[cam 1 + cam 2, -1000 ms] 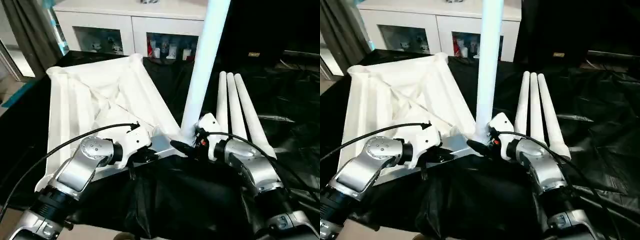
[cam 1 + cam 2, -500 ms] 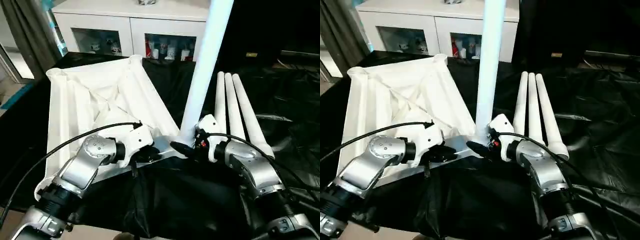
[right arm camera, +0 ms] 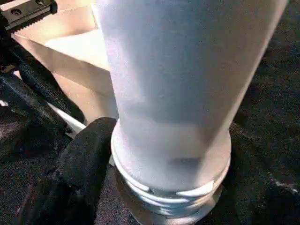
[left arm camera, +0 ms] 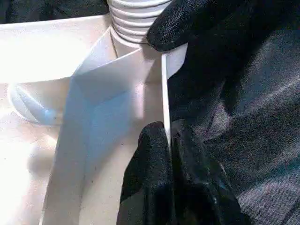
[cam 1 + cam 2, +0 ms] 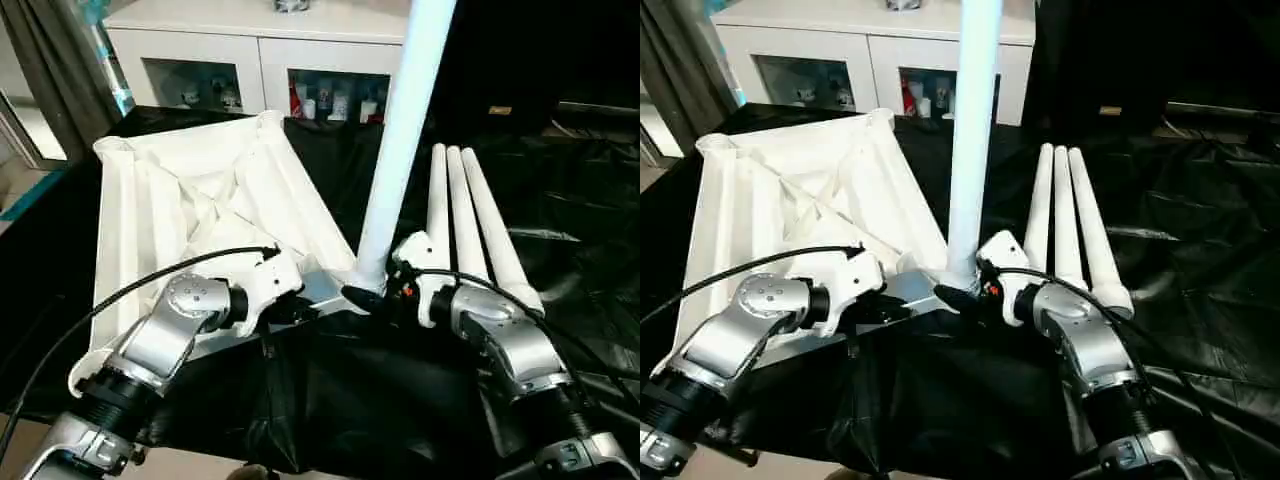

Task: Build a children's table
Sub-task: Rotate leg to tighten

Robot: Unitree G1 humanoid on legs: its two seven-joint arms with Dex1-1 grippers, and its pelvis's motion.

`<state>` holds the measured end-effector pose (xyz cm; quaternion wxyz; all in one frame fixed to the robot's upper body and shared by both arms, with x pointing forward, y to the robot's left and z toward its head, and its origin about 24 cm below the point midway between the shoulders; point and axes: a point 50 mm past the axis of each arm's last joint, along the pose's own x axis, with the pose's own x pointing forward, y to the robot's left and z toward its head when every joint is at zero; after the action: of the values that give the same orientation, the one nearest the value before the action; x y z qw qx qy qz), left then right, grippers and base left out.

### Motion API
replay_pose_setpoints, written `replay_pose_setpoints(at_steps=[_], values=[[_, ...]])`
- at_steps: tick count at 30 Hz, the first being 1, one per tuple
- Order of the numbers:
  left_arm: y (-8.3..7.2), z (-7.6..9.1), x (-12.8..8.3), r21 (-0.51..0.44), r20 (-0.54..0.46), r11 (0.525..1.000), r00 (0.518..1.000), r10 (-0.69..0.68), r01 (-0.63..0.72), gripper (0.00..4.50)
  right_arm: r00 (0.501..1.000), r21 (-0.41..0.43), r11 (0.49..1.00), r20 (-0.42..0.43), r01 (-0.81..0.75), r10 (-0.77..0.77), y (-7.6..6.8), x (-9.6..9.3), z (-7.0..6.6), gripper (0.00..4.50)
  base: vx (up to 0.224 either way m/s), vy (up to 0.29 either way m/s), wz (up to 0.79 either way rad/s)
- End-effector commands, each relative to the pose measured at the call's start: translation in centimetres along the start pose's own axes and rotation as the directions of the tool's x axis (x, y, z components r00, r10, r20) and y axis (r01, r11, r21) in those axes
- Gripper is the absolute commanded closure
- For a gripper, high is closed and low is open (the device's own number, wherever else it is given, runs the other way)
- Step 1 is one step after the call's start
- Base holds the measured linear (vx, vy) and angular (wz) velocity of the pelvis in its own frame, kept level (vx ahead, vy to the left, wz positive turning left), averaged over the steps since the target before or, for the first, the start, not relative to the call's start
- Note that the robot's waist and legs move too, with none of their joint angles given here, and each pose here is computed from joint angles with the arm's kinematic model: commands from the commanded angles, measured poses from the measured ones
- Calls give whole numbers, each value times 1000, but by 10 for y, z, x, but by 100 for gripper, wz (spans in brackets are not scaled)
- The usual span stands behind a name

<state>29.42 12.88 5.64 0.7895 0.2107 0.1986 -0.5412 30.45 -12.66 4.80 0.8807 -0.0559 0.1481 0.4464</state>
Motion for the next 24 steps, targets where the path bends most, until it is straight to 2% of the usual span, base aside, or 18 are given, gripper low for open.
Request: replay_pose_setpoints(at_steps=[1, 6, 7, 9, 10, 15, 23, 24], values=[[5, -2, -3, -3, -9, 1000, 1000, 20, -20, 439, 1000, 4, 1000, 3, -3, 3, -1, -1, 1, 94, 0, 0, 0], [3, -3, -3, -10, -9, 1000, 1000, 9, -9, 439, 1000, 14, 1000, 3, -7, 7, 0, 0, 0, 94, 0, 0, 0], [3, -3, -3, -10, -9, 1000, 1000, 9, -9, 446, 1000, 14, 1000, 3, -7, 7, 0, 0, 0, 112, 0, 0, 0], [2, -3, -2, -15, -6, 1000, 1000, 3, -4, 446, 1000, 25, 1000, 6, -9, 9, 0, 1, 0, 112, 0, 0, 0], [2, -3, -2, -15, -5, 1000, 1000, 2, -3, 450, 1000, 27, 1000, 6, -10, 9, 1, 1, 0, 141, 0, 0, 0], [1, -3, -2, -27, 1, 1000, 1000, -1, 1, 450, 1000, 36, 999, 4, -6, 6, 2, 2, -3, 168, 0, 0, 0], [2, -2, 1, -53, 20, 999, 1000, 15, -14, 450, 1000, 67, 997, 7, 30, -30, 3, 5, -7, 173, 0, 0, 0], [6, 1, 8, -85, 24, 994, 997, 72, -70, 450, 993, 114, 986, 5, 119, -120, 2, 15, -12, 173, 0, 0, 0]])
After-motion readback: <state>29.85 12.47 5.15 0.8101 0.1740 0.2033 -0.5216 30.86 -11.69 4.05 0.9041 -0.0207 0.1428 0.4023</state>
